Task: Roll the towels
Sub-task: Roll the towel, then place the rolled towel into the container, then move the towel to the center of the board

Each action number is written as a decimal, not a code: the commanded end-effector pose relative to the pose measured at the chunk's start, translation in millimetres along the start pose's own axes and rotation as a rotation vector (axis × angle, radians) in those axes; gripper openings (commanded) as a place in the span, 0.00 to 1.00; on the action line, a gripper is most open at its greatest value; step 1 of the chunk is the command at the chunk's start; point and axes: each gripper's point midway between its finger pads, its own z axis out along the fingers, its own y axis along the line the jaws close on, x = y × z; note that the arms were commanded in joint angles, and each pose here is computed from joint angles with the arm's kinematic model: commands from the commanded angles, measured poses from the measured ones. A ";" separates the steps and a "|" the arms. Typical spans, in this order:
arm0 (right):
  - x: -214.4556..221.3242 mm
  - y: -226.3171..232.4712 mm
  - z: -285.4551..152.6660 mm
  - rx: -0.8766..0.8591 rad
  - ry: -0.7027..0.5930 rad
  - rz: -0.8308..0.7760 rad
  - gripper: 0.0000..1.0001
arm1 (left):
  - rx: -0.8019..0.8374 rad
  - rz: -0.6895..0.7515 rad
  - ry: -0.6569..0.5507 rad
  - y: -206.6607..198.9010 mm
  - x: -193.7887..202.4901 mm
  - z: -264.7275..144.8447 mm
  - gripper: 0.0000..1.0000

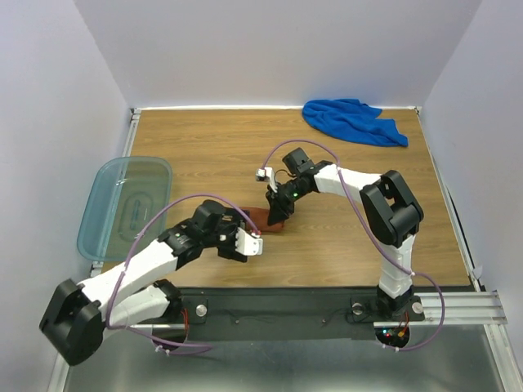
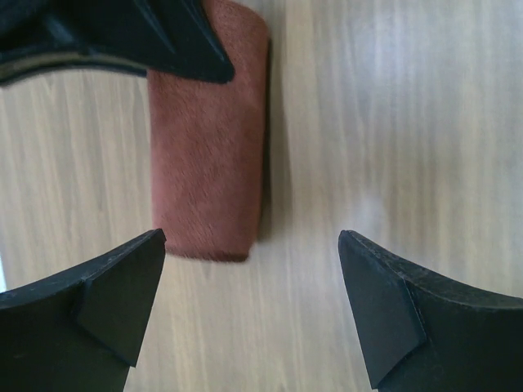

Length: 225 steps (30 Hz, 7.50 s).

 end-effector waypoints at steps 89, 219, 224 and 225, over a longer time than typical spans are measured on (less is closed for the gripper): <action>-4.1 -65.9 -163.8 0.225 -0.209 0.348 1.00 | -0.881 -1.199 0.662 131.3 242.0 -251.2 0.00; 6.0 -136.3 -277.4 0.826 -0.184 0.492 1.00 | -0.784 -0.849 0.201 285.5 36.8 -81.0 0.99; 10.8 -200.7 -304.7 1.006 -0.162 0.523 0.97 | -0.695 -0.828 0.219 273.9 24.1 -32.3 0.99; 14.0 -212.6 -304.9 1.019 -0.156 0.531 0.95 | -0.670 -0.834 0.212 271.9 22.5 -27.4 0.99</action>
